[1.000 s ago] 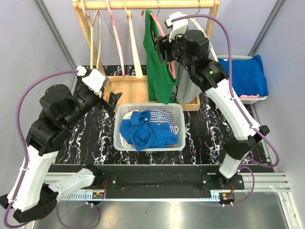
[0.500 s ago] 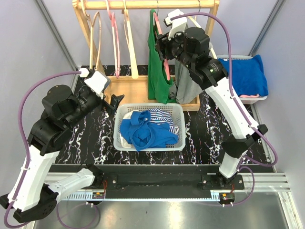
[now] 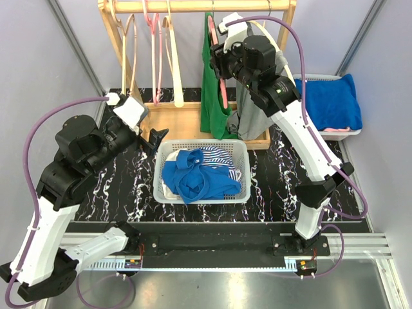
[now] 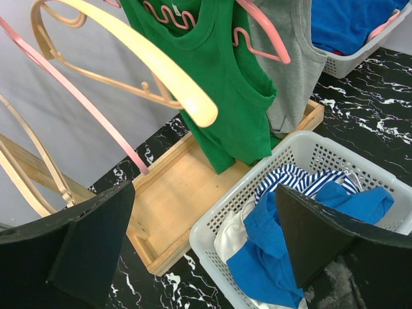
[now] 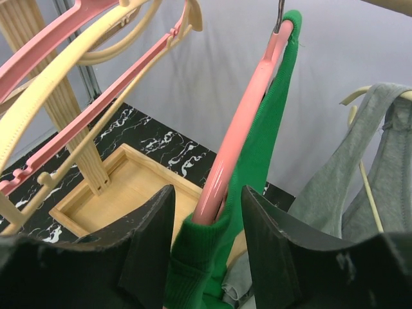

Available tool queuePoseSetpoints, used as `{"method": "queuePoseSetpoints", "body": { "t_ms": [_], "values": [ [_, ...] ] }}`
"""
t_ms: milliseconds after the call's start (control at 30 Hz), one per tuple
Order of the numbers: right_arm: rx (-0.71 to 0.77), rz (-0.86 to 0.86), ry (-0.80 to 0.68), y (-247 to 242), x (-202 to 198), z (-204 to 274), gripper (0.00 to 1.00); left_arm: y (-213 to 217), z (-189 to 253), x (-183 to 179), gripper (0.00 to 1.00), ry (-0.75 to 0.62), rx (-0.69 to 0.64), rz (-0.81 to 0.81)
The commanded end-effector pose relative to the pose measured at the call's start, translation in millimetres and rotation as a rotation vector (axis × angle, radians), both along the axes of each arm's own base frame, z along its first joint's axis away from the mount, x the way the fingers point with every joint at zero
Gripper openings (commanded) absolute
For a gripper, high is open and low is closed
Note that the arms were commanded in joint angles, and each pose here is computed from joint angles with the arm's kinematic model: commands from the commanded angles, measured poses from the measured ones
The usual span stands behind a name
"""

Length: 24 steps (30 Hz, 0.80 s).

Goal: Remove the tank top from the hanger
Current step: Pick up the hanger from the clothesline.

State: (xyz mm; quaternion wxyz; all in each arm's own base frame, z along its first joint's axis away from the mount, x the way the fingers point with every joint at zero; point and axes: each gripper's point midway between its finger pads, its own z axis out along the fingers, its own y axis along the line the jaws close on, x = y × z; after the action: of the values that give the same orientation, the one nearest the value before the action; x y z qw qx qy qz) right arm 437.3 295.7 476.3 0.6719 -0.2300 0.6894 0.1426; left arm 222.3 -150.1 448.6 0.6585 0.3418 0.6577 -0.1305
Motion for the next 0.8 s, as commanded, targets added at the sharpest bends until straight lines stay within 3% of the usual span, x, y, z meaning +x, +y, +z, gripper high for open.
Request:
{"method": "queuePoseSetpoints", "body": {
  "t_ms": [0,167,200,333,533,767],
  "values": [
    [0.01,-0.009,-0.003,-7,-3,6,0.51,-1,25,-8,0.99,-0.065,-0.045,-0.03],
    [-0.001,-0.066,-0.009,-23,-7,7,0.39,-1,25,-9,0.99,-0.071,-0.036,-0.035],
    [-0.007,-0.095,-0.011,-29,-4,6,0.3,-2,25,-9,0.99,-0.071,-0.036,-0.038],
    [0.008,-0.146,-0.02,-48,2,12,0.13,-1,26,-10,0.99,-0.077,-0.036,-0.041],
    [0.042,-0.149,-0.103,-61,-5,34,0.13,-1,27,-11,0.99,-0.082,-0.035,-0.043],
    [0.077,-0.098,-0.196,-57,-13,55,0.04,0,27,-12,0.99,-0.087,-0.031,-0.045]
  ]
}}
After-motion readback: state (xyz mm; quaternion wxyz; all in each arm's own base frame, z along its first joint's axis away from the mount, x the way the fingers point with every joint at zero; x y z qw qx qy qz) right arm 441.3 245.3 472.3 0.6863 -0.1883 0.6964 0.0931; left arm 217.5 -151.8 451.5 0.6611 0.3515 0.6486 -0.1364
